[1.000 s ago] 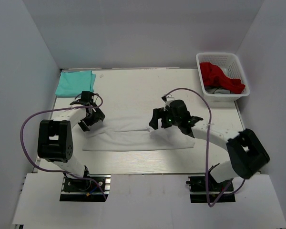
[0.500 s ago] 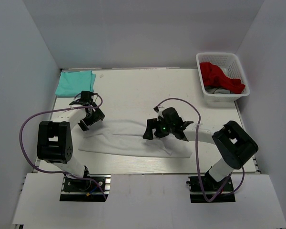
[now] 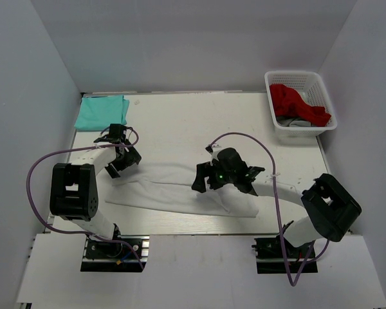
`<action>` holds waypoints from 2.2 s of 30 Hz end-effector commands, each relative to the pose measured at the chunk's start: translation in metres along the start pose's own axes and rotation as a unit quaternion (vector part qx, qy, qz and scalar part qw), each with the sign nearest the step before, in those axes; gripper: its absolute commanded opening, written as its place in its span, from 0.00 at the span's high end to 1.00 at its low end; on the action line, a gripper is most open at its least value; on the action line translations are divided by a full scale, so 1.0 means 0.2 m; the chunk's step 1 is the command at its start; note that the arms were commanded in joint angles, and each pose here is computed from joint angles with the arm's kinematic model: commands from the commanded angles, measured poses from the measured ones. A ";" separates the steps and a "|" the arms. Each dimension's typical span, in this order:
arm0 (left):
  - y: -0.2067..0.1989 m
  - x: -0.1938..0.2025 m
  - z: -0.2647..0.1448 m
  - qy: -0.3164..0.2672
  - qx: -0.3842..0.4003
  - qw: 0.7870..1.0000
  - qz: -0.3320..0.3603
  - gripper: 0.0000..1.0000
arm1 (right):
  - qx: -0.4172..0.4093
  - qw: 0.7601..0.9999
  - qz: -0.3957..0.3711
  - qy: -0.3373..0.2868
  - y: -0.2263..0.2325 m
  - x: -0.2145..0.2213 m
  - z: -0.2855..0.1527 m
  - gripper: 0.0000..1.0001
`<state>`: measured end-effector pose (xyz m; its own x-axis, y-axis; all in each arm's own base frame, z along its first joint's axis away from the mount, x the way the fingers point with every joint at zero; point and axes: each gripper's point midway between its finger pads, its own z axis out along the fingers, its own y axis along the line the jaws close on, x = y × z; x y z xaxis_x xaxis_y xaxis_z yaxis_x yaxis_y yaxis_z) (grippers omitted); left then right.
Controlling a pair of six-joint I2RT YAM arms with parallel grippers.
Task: Fold and stack the t-shirts
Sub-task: Fold the other side of the tshirt into a rectangle, then rotate the tshirt 90 degrees
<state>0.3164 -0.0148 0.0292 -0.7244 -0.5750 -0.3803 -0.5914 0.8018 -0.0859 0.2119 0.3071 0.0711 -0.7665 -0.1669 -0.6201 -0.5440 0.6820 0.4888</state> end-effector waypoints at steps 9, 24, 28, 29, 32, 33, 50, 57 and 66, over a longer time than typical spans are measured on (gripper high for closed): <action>0.00 -0.05 -0.06 -0.021 0.010 1.000 -0.002 0.00 | -0.017 0.998 -0.013 0.065 0.10 0.14 0.08 0.10; 0.01 -0.03 -0.04 -0.017 0.006 1.000 -0.001 0.00 | -0.017 0.993 -0.049 0.110 0.24 0.28 -0.02 0.10; 0.01 -0.03 -0.04 -0.017 0.006 1.000 -0.001 0.00 | -0.024 0.991 -0.063 0.119 0.29 0.30 -0.03 0.10; 0.01 -0.03 -0.04 -0.017 0.006 1.000 -0.001 0.00 | -0.023 0.990 -0.064 0.121 0.30 0.31 -0.03 0.10; 0.01 -0.02 -0.03 -0.014 0.003 1.000 0.000 0.00 | -0.013 0.989 -0.075 0.127 0.32 0.33 -0.05 0.10; 0.01 -0.02 -0.03 -0.014 0.003 1.000 0.000 0.00 | -0.010 0.989 -0.078 0.127 0.34 0.32 -0.06 0.10; 0.11 0.06 -0.03 -0.001 -0.028 0.999 -0.036 0.00 | 0.151 0.986 0.062 0.029 -0.14 0.32 -0.23 0.10; 0.12 0.11 0.01 0.024 -0.042 0.998 -0.041 0.00 | 0.086 0.992 0.077 0.044 -0.19 0.37 -0.20 0.10; -0.02 0.01 0.05 0.029 -0.030 0.998 -0.046 0.00 | 0.128 0.978 0.156 0.048 -0.59 0.23 -0.07 0.10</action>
<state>0.3005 -0.0080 0.0153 -0.7013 -0.6367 -0.3207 -0.6686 0.7435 -0.0140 0.2272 0.2477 0.0360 -0.8768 0.0296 -0.4799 -0.2771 0.7846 0.5546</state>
